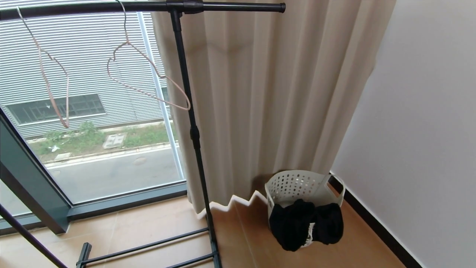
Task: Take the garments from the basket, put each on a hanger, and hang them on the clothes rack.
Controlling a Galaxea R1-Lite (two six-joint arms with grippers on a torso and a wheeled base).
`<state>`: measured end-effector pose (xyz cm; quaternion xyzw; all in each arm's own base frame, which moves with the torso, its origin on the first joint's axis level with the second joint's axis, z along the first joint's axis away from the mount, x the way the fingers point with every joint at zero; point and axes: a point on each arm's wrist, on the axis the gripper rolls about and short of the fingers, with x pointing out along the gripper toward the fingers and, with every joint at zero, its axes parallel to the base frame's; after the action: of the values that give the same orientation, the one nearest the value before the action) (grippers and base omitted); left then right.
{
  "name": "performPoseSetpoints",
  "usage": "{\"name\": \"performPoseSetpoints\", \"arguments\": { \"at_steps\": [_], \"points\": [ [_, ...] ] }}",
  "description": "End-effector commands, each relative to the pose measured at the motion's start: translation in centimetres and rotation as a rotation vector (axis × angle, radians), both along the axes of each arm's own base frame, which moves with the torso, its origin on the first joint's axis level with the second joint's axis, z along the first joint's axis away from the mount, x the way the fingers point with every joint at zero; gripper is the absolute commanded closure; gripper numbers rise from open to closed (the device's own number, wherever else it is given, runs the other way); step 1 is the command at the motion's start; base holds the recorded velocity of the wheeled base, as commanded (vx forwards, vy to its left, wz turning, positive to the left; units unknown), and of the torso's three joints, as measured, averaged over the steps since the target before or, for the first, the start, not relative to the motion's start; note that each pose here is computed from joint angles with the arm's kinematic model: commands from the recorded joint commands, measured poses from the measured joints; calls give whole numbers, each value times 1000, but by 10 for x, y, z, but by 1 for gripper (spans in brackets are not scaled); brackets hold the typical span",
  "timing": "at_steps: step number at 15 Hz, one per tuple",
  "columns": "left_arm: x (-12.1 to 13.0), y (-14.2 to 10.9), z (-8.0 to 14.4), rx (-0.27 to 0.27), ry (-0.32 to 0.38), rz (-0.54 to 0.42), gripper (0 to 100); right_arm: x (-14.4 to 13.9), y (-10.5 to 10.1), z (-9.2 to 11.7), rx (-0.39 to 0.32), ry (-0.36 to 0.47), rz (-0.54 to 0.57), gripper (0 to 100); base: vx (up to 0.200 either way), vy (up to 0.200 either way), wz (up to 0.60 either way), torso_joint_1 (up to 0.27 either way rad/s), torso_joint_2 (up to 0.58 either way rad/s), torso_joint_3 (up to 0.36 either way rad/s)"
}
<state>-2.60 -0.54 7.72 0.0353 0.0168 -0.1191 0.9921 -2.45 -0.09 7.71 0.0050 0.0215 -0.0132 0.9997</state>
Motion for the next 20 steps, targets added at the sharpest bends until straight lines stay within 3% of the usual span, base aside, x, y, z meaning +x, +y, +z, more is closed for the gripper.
{"name": "performPoseSetpoints", "arguments": {
  "at_steps": [1, 3, 14, 20],
  "points": [
    [0, 0, 0, 0, 0, 0, 0, 0, 0, 0, 0, 0, 0, 0, 200, 0, 0, 27, 7, -7],
    [0, 0, 0, 0, 0, 0, 0, 0, 0, 0, 0, 0, -1, 0, 200, 0, 0, 2, 7, 7],
    [0, 0, 0, 0, 1, 0, 0, 0, 0, 0, 1, 1, 0, 0, 0, 0, 0, -29, 94, 52],
    [0, 0, 0, 0, 0, 0, 0, 0, 0, 0, 1, 1, 0, 0, 0, 0, 0, -11, 61, -134]
  ]
}}
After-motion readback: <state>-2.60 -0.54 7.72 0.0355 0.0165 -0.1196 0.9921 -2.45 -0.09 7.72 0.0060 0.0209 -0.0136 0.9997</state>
